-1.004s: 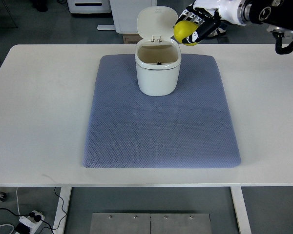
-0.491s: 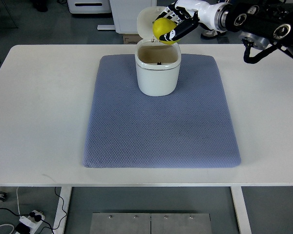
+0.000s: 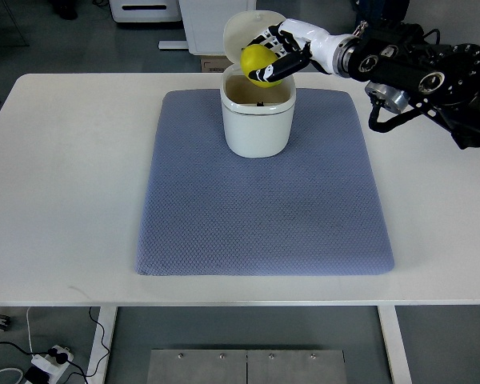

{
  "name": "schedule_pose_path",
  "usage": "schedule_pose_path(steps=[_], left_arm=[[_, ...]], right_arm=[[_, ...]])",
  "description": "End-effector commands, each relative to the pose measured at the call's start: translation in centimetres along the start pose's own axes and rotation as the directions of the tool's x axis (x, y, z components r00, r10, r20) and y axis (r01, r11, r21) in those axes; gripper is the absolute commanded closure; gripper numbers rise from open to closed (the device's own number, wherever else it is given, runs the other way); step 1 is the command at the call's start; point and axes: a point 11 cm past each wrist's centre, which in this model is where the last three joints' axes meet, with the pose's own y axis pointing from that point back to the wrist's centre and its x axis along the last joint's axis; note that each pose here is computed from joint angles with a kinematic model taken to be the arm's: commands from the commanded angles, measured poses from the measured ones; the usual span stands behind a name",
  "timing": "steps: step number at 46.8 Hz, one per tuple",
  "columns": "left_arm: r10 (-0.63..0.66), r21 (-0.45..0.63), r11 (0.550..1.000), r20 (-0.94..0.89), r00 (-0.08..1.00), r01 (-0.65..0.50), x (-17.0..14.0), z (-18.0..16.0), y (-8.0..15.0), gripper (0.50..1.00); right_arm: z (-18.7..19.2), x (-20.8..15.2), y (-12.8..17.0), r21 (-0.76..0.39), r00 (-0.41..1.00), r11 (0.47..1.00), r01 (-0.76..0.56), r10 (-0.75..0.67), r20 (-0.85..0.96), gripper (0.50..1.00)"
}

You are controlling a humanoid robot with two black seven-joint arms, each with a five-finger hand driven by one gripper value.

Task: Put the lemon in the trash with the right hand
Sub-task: 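Open the right hand to drop the lemon into the white bin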

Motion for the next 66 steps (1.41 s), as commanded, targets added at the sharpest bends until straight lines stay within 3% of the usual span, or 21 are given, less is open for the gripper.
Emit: schedule_pose_path(steps=[1,26,33,41,57,66], left_arm=[[0.0,0.0,1.0,0.001,1.0,0.0,0.0,0.0,0.0,0.5],[0.0,0.0,1.0,0.001,1.0,0.0,0.0,0.0,0.0,0.5],[0.0,0.0,1.0,0.001,1.0,0.0,0.0,0.0,0.0,0.5],[0.0,0.0,1.0,0.001,1.0,0.0,0.0,0.0,0.0,0.5],[0.0,0.0,1.0,0.001,1.0,0.0,0.0,0.0,0.0,0.5],[0.0,0.0,1.0,-0.001,1.0,0.0,0.0,0.0,0.0,0.5]], right_arm=[[0.2,-0.1,-0.1,-0.003,1.0,1.0,-0.002,0.002,0.001,1.0],[0.1,-0.7,-0.2,0.006,1.0,1.0,0.005,-0.005,0.002,1.0],[0.3,-0.8,-0.2,0.001,1.0,1.0,0.01,-0.01,0.001,0.917],[0.4,-1.0,-0.2,0.001,1.0,1.0,0.014,-0.014,0.004,0.752],[0.6,-1.1,-0.2,-0.004,1.0,1.0,0.018,-0.018,-0.003,0.695],[0.7,-1.1,-0.2,-0.006,1.0,1.0,0.017,-0.017,-0.006,0.712]])
